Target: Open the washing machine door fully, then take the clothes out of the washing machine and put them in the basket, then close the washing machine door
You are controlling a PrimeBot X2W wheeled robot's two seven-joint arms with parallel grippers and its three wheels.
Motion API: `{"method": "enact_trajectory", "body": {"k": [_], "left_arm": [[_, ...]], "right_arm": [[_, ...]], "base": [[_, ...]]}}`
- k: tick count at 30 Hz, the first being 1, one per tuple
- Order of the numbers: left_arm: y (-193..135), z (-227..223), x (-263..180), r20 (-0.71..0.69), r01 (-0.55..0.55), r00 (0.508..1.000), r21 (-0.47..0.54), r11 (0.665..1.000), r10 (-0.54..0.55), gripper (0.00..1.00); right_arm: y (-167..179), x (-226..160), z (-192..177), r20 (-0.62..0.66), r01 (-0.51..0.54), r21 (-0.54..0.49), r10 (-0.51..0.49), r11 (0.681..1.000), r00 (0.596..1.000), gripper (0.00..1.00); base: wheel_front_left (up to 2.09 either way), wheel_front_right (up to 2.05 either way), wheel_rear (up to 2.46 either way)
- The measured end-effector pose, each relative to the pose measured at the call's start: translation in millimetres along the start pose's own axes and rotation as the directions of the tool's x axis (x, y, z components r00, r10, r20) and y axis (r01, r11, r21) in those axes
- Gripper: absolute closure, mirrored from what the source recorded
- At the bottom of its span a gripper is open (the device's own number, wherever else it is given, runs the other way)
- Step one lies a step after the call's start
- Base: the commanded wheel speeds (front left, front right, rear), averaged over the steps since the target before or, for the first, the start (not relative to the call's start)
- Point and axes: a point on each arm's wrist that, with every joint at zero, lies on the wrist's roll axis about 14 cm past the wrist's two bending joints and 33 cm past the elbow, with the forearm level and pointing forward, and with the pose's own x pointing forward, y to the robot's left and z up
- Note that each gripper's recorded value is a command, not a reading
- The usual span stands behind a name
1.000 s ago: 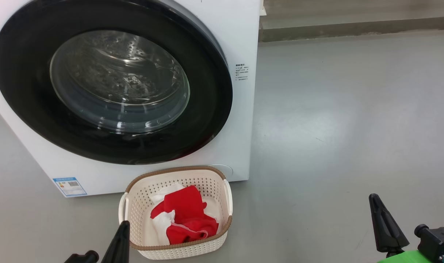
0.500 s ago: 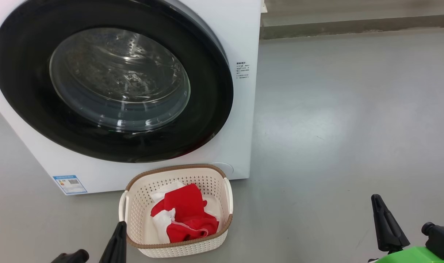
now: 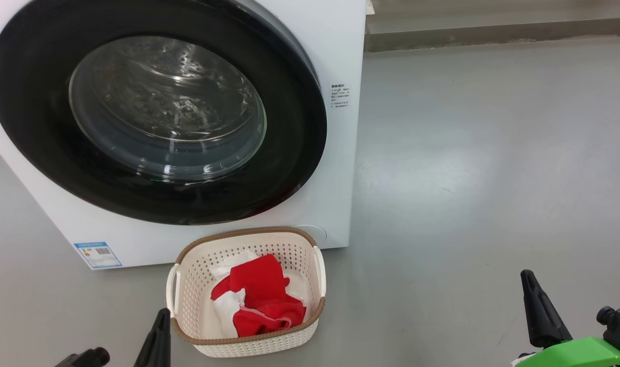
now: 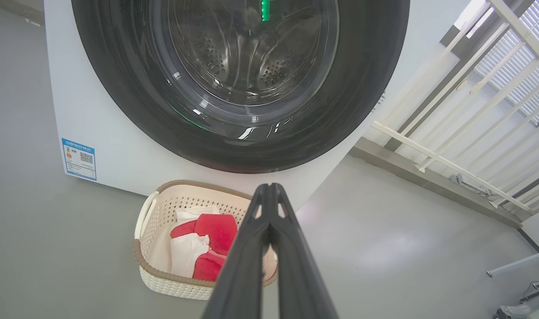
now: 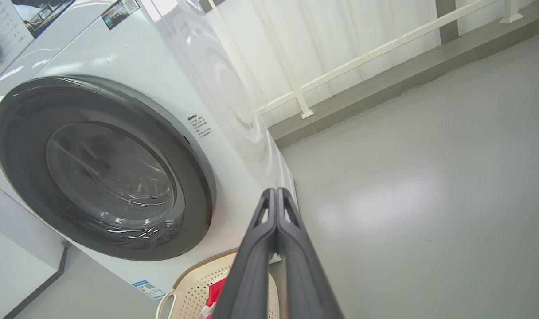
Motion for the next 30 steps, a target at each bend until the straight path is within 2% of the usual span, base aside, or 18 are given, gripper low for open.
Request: {"method": "enact_trajectory", "body": {"k": [13, 30], "left_arm": [[5, -2, 1, -0.020, -0.024, 1.000, -0.143, 0.989, 0.022, 1.00], [9, 1, 6, -0.035, -0.043, 0.999, -0.330, 0.943, 0.033, 1.00]], "right_arm": [[-1, 5, -2, -0.019, 0.017, 0.132, -0.015, 0.991, 1.000, 1.00], [-4, 12, -4, -0.041, 0.044, 0.310, -0.033, 0.950, 0.999, 1.00]], "base": [[0.00, 0.00, 0.00], [0.00, 0.00, 0.00]]}}
